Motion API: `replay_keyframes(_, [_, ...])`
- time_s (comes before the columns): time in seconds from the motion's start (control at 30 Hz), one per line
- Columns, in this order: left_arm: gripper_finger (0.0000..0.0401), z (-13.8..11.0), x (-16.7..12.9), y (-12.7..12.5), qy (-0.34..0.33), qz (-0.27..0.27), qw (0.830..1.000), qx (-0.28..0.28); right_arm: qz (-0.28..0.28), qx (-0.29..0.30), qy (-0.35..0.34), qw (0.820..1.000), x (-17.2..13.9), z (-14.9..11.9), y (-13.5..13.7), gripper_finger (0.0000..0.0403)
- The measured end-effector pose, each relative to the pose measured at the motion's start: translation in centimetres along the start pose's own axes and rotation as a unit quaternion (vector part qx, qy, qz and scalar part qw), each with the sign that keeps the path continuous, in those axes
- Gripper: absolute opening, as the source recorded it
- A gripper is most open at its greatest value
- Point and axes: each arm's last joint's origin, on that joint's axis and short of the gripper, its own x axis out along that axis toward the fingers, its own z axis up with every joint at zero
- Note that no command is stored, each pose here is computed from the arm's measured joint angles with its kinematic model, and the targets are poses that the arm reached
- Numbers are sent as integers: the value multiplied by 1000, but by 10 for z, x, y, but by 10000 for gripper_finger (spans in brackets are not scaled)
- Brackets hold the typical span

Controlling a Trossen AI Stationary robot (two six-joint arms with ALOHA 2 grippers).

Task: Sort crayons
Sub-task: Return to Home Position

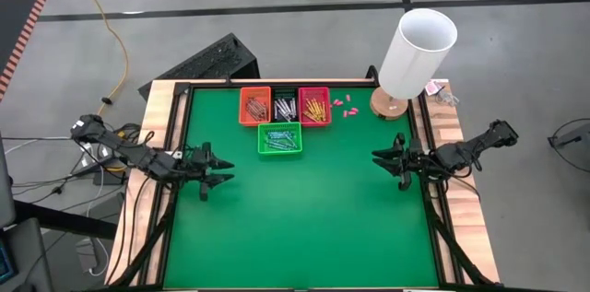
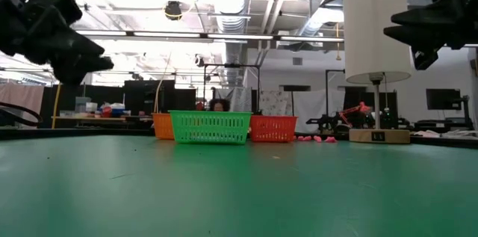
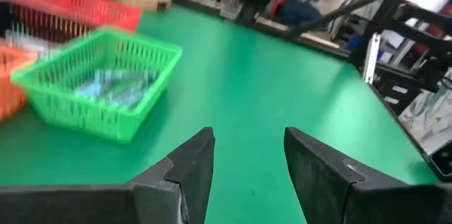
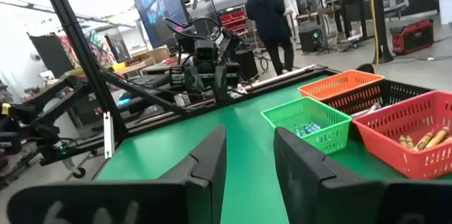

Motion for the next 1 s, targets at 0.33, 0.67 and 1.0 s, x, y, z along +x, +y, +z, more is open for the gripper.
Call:
replay_keyframes(0.33, [162,3,1,0,-14,-3,1000,-28,0,-6,-5,1000,0,1,0,123])
replay_keyframes(0.67, [162,16,4,18,-39,-42,998,-15,-8,-18,-2,1000,0,0,-1,123])
replay_keyframes(1.0, [162,25,1,28,-55,-94,994,-9,-32,-34,-7,999,2,1,-6,123])
